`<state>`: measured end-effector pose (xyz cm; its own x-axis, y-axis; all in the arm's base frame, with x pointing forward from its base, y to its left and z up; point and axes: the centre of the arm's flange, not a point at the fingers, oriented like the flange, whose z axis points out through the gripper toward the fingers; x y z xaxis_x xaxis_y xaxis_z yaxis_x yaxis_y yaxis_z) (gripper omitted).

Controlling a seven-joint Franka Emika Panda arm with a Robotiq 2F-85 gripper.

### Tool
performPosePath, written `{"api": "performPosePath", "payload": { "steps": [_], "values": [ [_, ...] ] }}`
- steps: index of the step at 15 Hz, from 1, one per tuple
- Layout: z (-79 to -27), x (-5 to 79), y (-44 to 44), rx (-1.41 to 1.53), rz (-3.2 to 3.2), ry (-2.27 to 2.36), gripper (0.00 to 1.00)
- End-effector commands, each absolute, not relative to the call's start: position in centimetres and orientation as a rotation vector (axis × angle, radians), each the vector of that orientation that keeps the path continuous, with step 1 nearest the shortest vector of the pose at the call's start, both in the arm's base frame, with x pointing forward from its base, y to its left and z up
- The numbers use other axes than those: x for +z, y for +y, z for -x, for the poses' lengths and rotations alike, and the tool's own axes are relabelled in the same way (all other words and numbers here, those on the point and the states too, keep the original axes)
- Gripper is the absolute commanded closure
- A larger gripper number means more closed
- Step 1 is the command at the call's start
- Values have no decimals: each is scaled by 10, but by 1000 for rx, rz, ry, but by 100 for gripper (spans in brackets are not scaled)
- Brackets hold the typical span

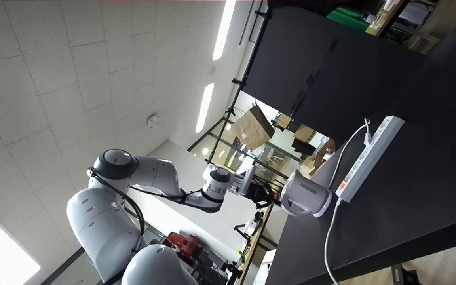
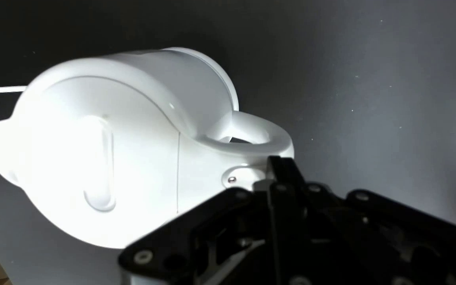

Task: Switch off the electric kettle

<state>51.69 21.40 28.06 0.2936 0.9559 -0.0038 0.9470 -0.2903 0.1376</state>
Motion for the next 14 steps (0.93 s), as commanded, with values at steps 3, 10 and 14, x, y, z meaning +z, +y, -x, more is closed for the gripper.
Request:
{"api": "performPosePath", "payload": {
  "steps": [3,10,14],
  "values": [
    [-524,266,209,102,-2435,1732,100],
    [-525,251,213,75,-2461,1718,100],
    [-525,264,216,93,-2471,1704,100]
  ]
}}
